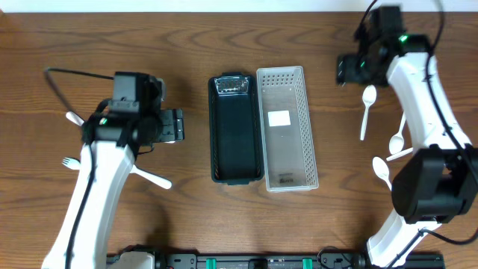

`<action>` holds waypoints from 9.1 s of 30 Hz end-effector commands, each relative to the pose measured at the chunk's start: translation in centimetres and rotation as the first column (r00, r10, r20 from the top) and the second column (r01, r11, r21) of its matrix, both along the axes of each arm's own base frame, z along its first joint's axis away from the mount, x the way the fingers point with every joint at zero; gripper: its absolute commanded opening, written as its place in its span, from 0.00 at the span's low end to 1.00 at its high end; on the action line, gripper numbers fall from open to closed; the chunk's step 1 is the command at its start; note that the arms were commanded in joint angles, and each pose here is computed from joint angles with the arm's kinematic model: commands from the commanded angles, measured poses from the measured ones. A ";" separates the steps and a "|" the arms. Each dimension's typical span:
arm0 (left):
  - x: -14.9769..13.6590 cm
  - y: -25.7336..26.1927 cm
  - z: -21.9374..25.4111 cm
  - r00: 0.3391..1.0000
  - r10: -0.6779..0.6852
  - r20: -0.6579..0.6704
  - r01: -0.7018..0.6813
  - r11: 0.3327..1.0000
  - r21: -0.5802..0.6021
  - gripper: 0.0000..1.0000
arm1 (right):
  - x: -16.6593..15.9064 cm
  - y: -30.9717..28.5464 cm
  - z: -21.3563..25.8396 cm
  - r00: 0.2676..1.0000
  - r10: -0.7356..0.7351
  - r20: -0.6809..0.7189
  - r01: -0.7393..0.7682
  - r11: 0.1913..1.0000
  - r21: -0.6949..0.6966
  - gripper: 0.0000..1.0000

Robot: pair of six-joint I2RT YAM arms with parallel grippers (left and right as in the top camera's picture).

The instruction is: Pack container

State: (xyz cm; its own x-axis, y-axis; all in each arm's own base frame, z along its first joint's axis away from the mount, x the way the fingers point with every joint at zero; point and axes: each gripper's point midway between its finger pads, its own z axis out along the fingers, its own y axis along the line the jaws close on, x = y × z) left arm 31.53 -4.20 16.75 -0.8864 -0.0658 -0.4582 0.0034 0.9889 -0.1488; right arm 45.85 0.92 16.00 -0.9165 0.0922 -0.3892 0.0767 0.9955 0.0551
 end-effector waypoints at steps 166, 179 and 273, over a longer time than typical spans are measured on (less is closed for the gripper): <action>-1.6 0.1 4.4 0.993 -0.007 0.116 0.007 1.000 -0.002 0.86 | -9.9 -13.9 -16.9 0.816 -0.459 -0.352 0.479 0.877 -0.034 0.01; -1.6 0.1 4.4 0.993 -0.007 0.116 0.007 1.000 -0.002 0.86 | -3.6 -2.3 -1.8 0.984 -0.173 -0.046 0.175 0.983 0.046 0.01; -2.0 0.1 4.2 0.995 -0.007 0.098 0.007 1.000 0.000 0.86 | -14.7 -18.1 -19.0 0.400 -0.791 -0.463 0.863 0.495 -0.100 0.03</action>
State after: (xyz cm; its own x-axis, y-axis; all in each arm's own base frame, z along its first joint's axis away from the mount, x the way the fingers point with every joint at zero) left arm 29.25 -4.01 20.13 -0.8484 -0.0689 -0.5248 0.0149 0.9880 -0.1539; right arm 31.97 -18.81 -0.55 -0.3780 0.9256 -0.0204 0.9239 0.3757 -0.0731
